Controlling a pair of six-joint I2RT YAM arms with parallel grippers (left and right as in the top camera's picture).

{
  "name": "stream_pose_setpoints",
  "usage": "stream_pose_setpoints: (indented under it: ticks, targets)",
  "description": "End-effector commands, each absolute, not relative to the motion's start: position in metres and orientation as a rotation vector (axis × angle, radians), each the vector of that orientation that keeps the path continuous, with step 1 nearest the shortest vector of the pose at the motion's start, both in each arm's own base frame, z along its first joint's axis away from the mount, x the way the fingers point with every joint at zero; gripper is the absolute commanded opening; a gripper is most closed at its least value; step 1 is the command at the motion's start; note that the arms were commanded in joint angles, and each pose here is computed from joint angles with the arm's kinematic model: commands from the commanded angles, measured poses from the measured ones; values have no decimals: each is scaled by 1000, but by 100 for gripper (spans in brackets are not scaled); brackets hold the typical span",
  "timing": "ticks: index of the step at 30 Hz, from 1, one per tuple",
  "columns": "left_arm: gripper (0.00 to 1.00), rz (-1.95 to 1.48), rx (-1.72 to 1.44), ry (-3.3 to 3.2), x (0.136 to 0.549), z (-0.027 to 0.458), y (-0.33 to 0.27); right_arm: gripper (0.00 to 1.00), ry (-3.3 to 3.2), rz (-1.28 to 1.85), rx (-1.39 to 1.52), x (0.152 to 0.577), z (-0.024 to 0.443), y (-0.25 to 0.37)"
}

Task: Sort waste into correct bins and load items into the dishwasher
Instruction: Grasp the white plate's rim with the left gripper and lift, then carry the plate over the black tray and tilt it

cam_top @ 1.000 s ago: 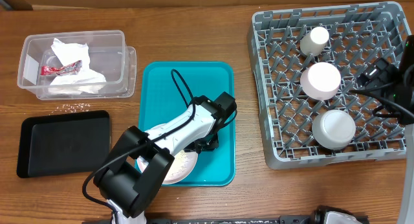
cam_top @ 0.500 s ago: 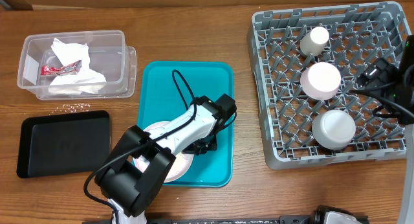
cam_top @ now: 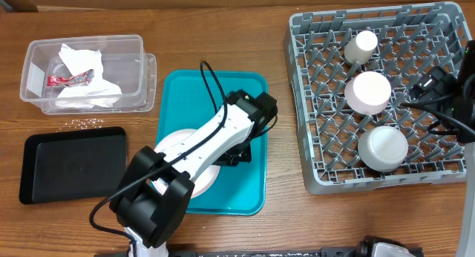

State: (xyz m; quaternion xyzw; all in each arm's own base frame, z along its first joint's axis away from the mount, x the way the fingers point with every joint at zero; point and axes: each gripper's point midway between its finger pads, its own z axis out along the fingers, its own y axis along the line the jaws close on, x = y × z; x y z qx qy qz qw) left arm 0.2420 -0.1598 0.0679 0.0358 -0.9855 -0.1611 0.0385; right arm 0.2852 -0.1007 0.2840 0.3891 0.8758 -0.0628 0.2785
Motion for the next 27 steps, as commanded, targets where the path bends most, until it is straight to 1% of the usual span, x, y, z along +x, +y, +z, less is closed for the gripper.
stream_pose_setpoints:
  ticks: [1,8,13,17,23,27]
  targets:
    - [4,-588,106,-3091,265,93,-154,100,2323,-164,1044,287,292,-103]
    - [4,-592,235,-3105,285,127,-133,100,2323,-164,1044,287,292,-103]
    - [4,-586,425,-3079,302,143,-98,100,2323,-164,1044,287,292,-103]
    - [4,-564,616,-3019,311,145,-59,100,2323,-164,1044,287,292,-103]
    - [4,-443,806,-2918,315,141,-13,100,2323,-164,1044,287,292,-103]
    - [4,-231,853,-2895,322,136,1,100,2323,-164,1044,287,292,-103]
